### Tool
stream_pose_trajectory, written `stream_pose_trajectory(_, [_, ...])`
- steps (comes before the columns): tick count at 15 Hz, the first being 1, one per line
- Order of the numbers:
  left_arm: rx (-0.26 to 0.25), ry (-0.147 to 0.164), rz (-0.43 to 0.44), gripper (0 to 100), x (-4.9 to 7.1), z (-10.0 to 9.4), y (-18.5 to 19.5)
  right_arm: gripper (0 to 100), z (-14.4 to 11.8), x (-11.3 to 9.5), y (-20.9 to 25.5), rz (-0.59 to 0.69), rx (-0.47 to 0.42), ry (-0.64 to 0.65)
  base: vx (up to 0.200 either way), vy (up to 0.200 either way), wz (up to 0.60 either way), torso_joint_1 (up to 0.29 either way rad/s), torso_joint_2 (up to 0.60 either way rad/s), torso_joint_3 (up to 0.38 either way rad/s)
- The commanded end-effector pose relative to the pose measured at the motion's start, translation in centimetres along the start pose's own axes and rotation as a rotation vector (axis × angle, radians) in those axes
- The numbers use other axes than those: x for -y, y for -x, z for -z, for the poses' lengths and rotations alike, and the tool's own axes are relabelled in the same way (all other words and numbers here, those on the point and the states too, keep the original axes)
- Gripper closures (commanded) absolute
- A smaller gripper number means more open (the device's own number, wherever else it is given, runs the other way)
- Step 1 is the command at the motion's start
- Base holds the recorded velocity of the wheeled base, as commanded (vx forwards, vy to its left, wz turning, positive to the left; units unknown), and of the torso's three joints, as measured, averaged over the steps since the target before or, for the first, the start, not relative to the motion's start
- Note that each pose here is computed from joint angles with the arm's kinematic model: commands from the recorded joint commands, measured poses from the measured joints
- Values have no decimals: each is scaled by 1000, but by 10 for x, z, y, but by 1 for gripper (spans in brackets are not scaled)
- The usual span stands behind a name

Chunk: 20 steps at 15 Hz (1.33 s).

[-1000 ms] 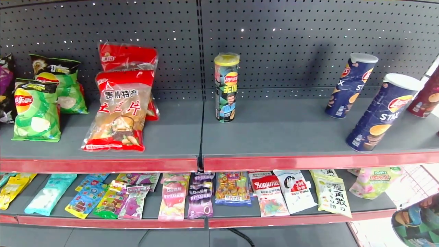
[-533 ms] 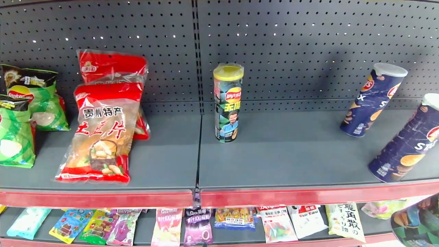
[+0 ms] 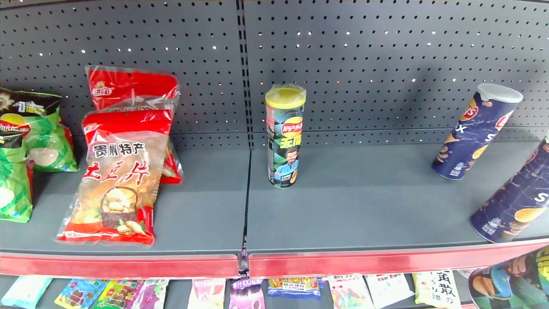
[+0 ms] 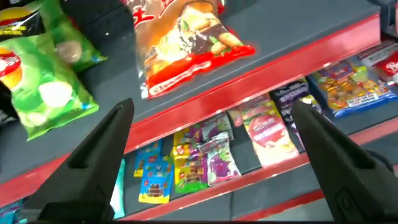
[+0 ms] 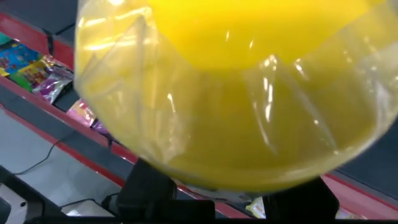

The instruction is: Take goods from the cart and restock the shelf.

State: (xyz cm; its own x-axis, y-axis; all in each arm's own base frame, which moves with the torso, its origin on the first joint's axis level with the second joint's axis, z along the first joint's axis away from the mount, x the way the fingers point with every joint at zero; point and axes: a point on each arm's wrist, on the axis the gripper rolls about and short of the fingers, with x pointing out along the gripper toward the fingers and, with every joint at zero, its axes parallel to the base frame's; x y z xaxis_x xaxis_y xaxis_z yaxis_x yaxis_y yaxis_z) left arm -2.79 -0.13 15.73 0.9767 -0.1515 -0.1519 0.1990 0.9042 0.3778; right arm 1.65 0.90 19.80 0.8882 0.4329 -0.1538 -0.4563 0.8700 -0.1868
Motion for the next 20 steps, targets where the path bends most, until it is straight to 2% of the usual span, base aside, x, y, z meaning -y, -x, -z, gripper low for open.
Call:
stream_pose_trajectory(1, [11, 15, 123, 0, -9, -22, -19, 100, -2, 0, -2, -51, 4, 6, 0, 0, 0, 0, 0, 0])
stream_pose_trajectory(3, [19, 46, 215, 0, -21, -48, -48, 100, -5, 2, -8, -60, -15, 0, 0, 0, 0, 0, 0, 0])
stream_pose_trajectory(4, [16, 45, 233, 0, -30, -62, -73, 100, -6, 2, -11, -62, -26, -3, 0, 0, 0, 0, 0, 0])
stream_pose_trajectory(6, [25, 53, 288, 0, -39, -81, -111, 100, -7, 3, -14, -63, -36, -5, 0, 0, 0, 0, 0, 0])
stream_pose_trajectory(7, [55, 98, 479, 0, -33, -99, -135, 100, -7, 4, -16, -65, -46, -9, 0, 0, 0, 0, 0, 0])
stream_pose_trajectory(8, [74, 158, 600, 0, -29, -114, -151, 100, -7, 4, -16, -64, -47, -9, 0, 0, 0, 0, 0, 0])
stream_pose_trajectory(10, [79, 150, 662, 0, -20, -129, -178, 100, -7, 4, -16, -64, -48, -15, 0, 0, 0, 0, 0, 0])
stream_pose_trajectory(11, [92, 139, 675, 0, -12, -139, -206, 100, -7, 4, -16, -60, -48, -17, 0, 0, 0, 0, 0, 0])
stream_pose_trajectory(12, [102, 133, 692, 0, -5, -141, -217, 100, -7, 4, -15, -57, -47, -16, 0, 0, 0, 0, 0, 0])
stream_pose_trajectory(15, [159, 108, 707, 0, 28, -150, -264, 100, -7, 4, -16, -54, -49, -18, 0, 0, 0, 0, 0, 0])
stream_pose_trajectory(17, [185, 105, 709, 0, 44, -155, -283, 100, -7, 4, -16, -55, -50, -22, 0, 0, 0, 0, 0, 0])
stream_pose_trajectory(20, [201, 104, 685, 0, 51, -160, -308, 100, -7, 4, -16, -48, -50, -29, 0, 0, 0, 0, 0, 0])
